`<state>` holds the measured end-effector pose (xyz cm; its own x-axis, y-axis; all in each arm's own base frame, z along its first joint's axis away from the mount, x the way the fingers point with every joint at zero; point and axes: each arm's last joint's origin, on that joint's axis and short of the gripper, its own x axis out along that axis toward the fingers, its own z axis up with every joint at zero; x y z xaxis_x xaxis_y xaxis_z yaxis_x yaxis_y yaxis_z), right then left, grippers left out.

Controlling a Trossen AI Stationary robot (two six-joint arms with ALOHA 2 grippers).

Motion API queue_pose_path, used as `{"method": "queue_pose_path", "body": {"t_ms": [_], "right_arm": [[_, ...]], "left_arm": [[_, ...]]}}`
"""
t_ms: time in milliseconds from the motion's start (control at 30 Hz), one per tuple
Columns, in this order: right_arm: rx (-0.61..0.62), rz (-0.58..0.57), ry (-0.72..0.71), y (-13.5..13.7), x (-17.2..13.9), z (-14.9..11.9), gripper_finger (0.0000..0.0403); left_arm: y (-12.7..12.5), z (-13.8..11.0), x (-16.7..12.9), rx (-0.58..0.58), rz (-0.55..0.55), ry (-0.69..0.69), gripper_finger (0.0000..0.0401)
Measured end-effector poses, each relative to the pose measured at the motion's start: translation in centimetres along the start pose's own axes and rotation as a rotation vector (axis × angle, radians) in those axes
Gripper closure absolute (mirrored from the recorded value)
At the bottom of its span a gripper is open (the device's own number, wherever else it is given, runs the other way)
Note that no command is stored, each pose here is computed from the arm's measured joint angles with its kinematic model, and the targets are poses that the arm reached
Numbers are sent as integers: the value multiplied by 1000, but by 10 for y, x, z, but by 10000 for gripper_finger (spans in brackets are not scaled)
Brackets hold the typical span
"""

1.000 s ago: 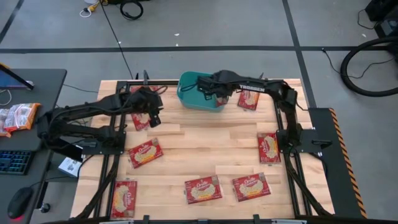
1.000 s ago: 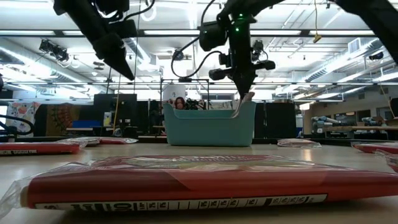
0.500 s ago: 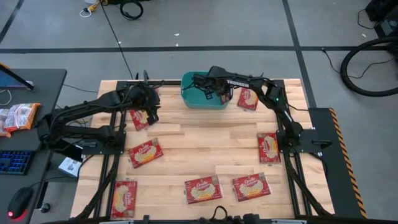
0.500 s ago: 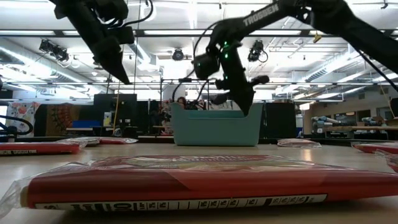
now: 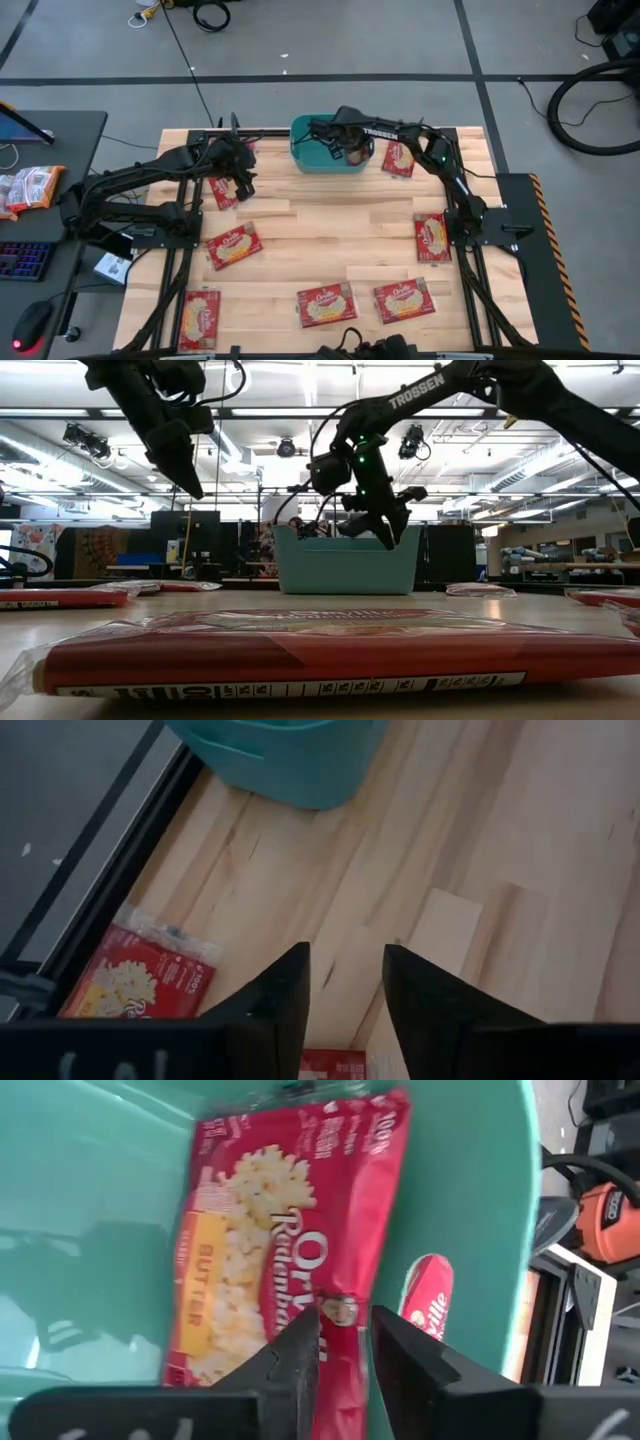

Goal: Sort popcorn bags into baskets
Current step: Put the popcorn bag into the bin

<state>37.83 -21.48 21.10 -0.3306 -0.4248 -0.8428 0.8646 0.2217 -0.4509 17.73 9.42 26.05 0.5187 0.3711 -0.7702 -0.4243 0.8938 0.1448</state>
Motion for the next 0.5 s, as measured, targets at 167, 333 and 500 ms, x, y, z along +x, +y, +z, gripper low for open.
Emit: {"method": "queue_pose_path", "body": {"t_ms": [167, 333, 500], "right_arm": [[11, 27, -25, -12, -16, 1, 301], [65, 96, -94, -41, -55, -2, 300], [152, 195, -159, -79, -95, -7, 291]], "left_arm": [[0, 0, 0, 8, 0, 0, 264], [0, -2, 0, 10, -3, 25, 264], [-1, -7, 0, 14, -10, 76, 264]]}}
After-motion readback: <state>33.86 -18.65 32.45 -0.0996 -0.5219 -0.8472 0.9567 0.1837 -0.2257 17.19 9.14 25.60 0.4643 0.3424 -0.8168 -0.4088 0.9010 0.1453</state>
